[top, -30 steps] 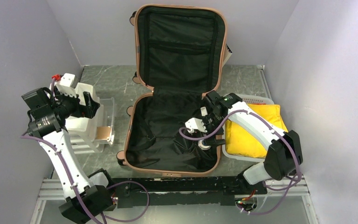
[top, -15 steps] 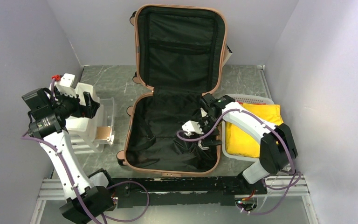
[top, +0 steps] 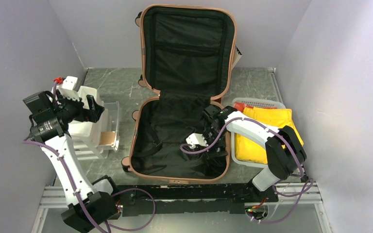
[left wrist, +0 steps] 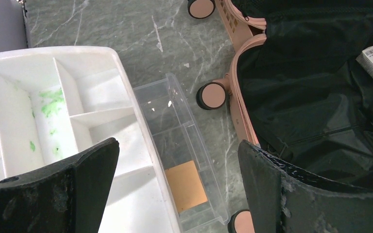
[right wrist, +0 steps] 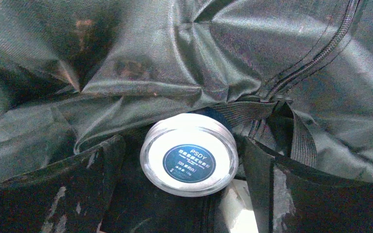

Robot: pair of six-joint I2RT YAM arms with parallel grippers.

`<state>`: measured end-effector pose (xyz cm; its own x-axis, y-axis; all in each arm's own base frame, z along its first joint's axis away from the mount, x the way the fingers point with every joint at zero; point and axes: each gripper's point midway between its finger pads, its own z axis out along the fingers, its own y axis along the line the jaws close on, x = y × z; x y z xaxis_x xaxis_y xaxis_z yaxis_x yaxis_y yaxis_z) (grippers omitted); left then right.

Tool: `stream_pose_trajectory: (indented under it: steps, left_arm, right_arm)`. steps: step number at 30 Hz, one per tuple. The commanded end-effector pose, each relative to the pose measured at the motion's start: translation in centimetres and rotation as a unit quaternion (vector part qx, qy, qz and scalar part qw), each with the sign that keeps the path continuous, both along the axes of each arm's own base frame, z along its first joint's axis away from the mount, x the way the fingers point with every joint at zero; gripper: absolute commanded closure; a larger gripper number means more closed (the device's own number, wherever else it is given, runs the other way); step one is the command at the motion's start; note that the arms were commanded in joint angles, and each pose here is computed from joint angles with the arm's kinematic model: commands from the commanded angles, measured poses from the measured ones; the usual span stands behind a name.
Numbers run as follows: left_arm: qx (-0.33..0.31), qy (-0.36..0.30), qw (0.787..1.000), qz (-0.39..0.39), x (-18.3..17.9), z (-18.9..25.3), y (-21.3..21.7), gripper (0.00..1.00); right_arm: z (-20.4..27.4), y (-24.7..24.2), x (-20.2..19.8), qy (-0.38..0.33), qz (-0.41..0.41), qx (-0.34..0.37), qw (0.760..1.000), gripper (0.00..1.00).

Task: Open, take out, and arrange the luggage
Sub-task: Pick up the personal item from the luggage.

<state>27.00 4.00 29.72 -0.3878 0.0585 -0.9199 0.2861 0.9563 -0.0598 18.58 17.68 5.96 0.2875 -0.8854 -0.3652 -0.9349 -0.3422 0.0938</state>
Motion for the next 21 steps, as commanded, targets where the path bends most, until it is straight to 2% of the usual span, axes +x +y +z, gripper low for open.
stream_pose_trajectory:
  steps: [1, 5, 7, 9, 13, 18, 21]
  left_arm:
    - [-0.01, -0.016, 1.0, -0.012, 0.5, 0.9, -0.4, 0.04]
    - [-0.012, -0.016, 1.0, -0.013, 0.6, 1.0, -0.4, 0.03]
    - [-0.012, -0.016, 1.0, -0.012, 0.6, 1.0, -0.3, 0.04]
    - [-0.012, -0.017, 1.0, -0.013, 0.6, 1.1, -0.4, 0.03]
    - [-0.015, -0.015, 1.0, -0.014, 0.7, 1.0, -0.3, 0.03]
    - [-0.018, -0.021, 1.0, -0.015, 0.9, 0.7, -0.4, 0.04]
    - [-0.02, -0.025, 0.999, -0.018, 0.8, 0.4, -0.6, 0.03]
  right_arm:
    - [-0.5, 0.0, 0.7, -0.017, -0.012, -0.01, 1.0, 0.13]
    - [-0.4, 0.2, 1.6, -0.015, -0.035, -0.027, 0.999, 0.44]
    - [0.6, 0.7, 2.1, -0.013, -0.045, -0.025, 0.999, 0.56]
    - [2.6, 2.0, 3.0, -0.019, -0.053, 0.0, 0.998, 0.58]
    - [9.3, 6.9, 5.7, -0.053, -0.066, 0.112, 0.99, 0.58]
    - [16.1, 15.0, 7.9, -0.059, -0.087, 0.249, 0.963, 0.62]
    - [20.1, 20.7, 8.4, -0.041, -0.088, 0.344, 0.934, 0.62]
